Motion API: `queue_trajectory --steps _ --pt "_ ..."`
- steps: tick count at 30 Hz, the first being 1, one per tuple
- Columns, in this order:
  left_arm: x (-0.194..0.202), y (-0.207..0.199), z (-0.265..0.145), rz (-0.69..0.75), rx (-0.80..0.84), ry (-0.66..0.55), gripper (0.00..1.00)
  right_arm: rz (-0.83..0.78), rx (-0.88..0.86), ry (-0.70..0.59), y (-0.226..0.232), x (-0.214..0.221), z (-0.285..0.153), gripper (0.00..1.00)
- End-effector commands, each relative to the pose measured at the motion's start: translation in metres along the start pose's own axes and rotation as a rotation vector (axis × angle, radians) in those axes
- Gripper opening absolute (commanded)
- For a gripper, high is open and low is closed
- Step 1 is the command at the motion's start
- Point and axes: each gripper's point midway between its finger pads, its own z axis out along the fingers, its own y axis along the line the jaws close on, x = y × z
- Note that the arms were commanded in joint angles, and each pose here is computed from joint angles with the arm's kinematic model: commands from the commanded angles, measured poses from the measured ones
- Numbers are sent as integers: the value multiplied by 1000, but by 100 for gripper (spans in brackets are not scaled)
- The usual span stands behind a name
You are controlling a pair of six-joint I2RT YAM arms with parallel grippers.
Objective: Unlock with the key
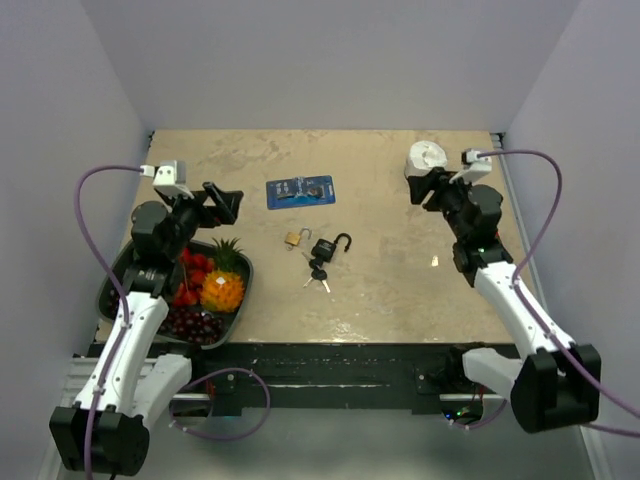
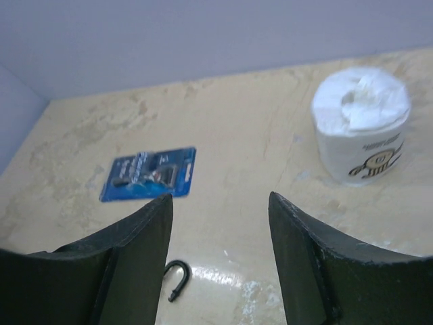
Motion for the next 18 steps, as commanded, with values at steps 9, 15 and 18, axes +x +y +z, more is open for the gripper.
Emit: queue_trajectory --steps 9,15,18 --pt "-53 -1 -23 79 -52 -223 100 -89 48 -188 0 -46 -43 63" --pt "-51 -3 -24 88 -33 -231 100 -92 47 -194 0 -48 -44 63" --pt "-50 -2 -24 86 -37 -229 100 -93 45 -204 1 -49 -46 63"
